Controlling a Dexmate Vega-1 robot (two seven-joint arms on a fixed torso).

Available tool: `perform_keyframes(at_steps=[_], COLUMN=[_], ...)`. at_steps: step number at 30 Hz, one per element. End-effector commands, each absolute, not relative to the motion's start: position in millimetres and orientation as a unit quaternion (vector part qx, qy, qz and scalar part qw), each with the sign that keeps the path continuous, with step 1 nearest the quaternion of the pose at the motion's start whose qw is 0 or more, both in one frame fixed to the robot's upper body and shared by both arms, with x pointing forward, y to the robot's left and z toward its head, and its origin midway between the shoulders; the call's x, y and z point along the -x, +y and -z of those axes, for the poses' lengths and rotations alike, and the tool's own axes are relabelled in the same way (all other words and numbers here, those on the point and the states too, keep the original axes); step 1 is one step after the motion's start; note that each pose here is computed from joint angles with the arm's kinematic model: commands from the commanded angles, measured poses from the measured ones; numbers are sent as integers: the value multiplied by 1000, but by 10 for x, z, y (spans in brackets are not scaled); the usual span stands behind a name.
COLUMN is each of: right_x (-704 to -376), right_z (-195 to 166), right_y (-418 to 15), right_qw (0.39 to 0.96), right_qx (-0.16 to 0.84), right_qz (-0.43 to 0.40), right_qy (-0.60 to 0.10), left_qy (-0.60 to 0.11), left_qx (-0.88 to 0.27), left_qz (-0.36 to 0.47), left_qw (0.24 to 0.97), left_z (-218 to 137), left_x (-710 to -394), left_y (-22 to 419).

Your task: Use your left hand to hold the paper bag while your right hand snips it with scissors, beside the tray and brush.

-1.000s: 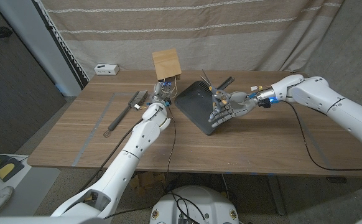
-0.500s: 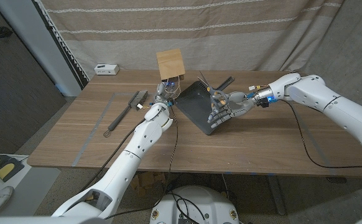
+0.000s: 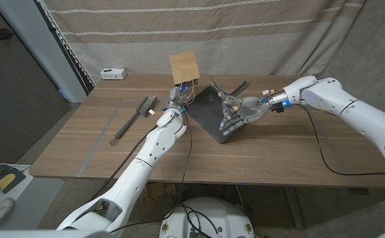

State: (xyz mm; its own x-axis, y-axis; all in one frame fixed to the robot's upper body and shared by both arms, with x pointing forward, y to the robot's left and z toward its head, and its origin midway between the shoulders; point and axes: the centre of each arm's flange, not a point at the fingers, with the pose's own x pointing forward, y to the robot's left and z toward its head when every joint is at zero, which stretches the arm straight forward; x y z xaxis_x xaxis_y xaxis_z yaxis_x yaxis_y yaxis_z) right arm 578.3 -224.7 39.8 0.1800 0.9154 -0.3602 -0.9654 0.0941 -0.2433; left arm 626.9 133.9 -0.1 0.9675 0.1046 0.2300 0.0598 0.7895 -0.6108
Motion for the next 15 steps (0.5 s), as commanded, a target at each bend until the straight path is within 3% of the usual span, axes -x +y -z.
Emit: perform_keyframes(at_steps=[1,15], right_x=[-5835,-5884], right_z=[-487,-517], right_y=[-2199,-2135], right_qw=[731,726], right_qx=[243,256], right_qz=[-634,-635], right_qy=[62,67], left_qy=[-126,-127], left_qx=[319,301], left_qz=[2,27], left_qw=[939,945], left_z=[-21,-63], left_x=[-6289,-6285], left_y=[1232,1096])
